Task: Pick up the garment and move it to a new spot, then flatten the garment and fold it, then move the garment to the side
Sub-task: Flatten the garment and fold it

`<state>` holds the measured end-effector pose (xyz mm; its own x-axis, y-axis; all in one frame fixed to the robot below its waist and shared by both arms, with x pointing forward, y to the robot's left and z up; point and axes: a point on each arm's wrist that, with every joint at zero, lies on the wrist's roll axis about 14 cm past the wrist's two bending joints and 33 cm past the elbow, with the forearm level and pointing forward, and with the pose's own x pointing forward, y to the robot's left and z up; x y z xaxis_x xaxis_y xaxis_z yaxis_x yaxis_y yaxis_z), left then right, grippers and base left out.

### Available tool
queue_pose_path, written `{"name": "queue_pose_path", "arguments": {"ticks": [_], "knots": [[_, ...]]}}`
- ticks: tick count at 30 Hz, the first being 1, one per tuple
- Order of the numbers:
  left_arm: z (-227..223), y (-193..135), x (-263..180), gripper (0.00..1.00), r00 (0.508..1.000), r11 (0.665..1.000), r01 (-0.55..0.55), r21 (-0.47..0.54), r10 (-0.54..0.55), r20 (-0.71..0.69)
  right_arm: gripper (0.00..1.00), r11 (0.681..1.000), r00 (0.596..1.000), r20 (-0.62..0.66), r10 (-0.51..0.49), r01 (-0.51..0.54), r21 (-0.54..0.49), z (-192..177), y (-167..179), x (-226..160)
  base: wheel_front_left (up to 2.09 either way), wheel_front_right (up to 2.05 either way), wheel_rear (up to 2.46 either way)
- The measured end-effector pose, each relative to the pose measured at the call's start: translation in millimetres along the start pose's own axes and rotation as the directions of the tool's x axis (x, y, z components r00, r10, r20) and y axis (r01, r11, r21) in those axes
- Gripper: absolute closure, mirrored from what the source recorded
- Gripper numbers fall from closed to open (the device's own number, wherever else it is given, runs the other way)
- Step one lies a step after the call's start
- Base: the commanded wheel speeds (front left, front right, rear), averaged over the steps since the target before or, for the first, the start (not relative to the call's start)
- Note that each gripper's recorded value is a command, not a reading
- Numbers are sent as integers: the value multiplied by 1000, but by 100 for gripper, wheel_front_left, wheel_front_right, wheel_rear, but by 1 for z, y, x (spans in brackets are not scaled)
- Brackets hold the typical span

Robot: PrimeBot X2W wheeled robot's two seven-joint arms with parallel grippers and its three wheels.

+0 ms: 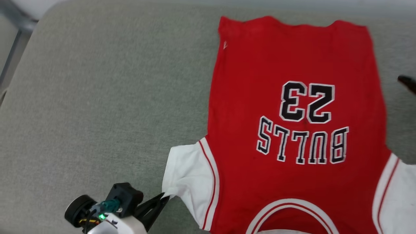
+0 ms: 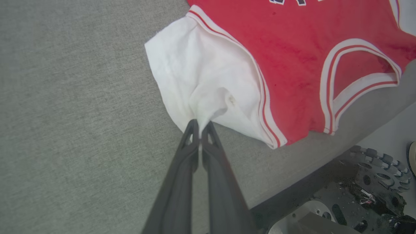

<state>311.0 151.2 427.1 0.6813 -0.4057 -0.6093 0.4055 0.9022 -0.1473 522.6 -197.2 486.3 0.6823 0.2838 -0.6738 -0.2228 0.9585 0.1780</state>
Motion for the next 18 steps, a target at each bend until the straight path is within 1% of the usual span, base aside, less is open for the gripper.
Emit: {"name": "queue_pose_path", "arguments": {"ticks": [2, 5, 7, 8, 10, 14, 18], "knots": [[-1, 2, 4, 100, 1000, 1000, -1, -2, 1, -10, 0, 1000, 999, -36, -15, 14, -16, 8, 0, 20, 0, 0, 0], [-1, 6, 8, 100, 1000, 1000, -14, -5, 14, -14, 0, 1000, 996, -83, -24, 24, -7, 19, 0, 51, 0, 0, 0], [-4, 7, 11, 100, 1000, 999, -21, -24, 20, -19, 0, 999, 992, -120, -44, 43, -10, 22, -3, 71, 0, 0, 0], [-10, 9, 14, 100, 999, 999, -32, -42, 30, -34, 0, 997, 986, -149, -78, 76, -18, 28, -10, 99, 0, 0, 0], [-13, 10, 16, 100, 999, 997, -37, -62, 35, -42, 0, 997, 985, -154, -80, 80, -6, 32, -10, 117, 0, 0, 0], [-14, 20, 20, 100, 997, 995, -70, -76, 66, -45, 0, 996, 978, -193, -83, 84, -1, 26, -6, 154, 0, 0, 0], [-19, 31, 20, 100, 993, 990, -112, -83, 107, -56, 0, 995, 968, -235, -94, 95, -7, 15, -3, 181, 0, 0, 0]]}}
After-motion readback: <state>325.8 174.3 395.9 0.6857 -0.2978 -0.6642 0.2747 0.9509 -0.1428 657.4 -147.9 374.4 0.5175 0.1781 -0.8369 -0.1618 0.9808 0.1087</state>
